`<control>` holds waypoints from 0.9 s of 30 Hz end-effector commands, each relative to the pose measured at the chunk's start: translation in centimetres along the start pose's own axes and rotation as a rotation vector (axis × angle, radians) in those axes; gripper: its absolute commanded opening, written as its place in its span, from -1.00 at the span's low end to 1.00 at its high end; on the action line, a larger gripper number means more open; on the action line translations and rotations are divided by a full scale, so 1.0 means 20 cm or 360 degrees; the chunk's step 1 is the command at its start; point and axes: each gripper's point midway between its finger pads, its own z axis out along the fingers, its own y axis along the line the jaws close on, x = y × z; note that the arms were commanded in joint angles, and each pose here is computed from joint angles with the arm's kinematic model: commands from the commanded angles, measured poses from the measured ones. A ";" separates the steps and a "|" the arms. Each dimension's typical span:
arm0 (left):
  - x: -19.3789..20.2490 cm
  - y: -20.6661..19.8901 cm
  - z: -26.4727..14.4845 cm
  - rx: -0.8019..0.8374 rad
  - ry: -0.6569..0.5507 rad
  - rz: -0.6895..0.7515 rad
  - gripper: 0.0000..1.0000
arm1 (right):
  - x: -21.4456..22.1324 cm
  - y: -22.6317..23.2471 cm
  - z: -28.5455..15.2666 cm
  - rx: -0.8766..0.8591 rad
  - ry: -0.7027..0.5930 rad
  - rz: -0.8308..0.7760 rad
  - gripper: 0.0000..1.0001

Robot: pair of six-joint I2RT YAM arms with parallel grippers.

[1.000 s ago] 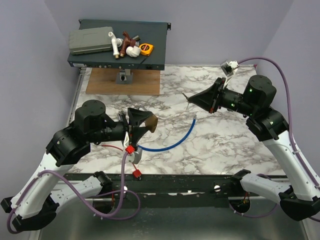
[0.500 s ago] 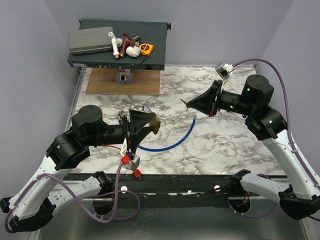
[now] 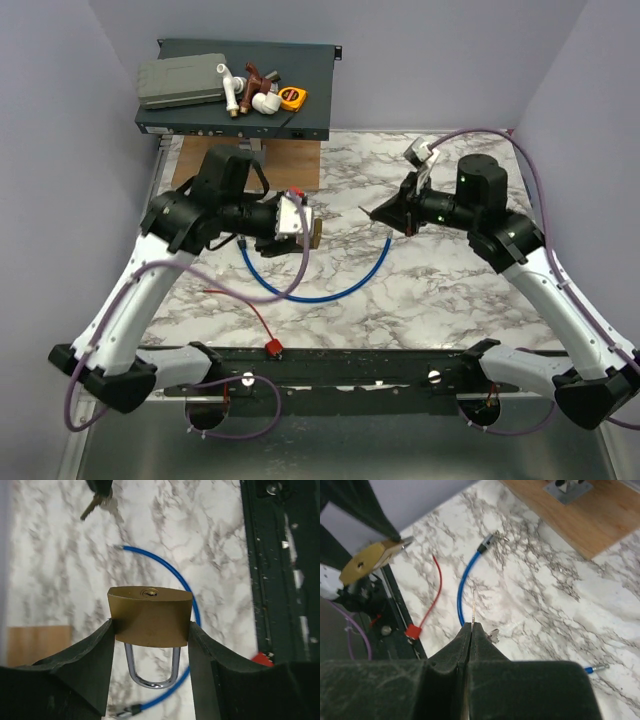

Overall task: Unlock with the key
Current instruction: Pick up the lock from the center of the board, then unlock the lock.

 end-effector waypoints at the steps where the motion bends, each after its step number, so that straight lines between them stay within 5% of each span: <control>1: 0.07 -0.19 -0.01 0.0397 -0.0004 -0.0614 -1.00 | 0.15 -0.05 0.01 0.0000 0.0039 -0.0375 -0.99; 7: 0.14 -0.23 0.04 0.0645 0.0147 -0.1065 -1.00 | 0.20 0.07 -0.02 -0.0215 -0.0100 -0.0859 -0.99; 13: 0.12 -0.33 0.07 0.0773 0.0034 -0.0996 -1.00 | 0.24 0.11 0.00 -0.0292 -0.0031 -0.1062 -0.99; 27: 0.28 -0.51 0.30 0.1150 0.0181 -0.1267 -1.00 | 0.51 0.26 0.02 -0.0425 0.0383 -0.1367 -0.99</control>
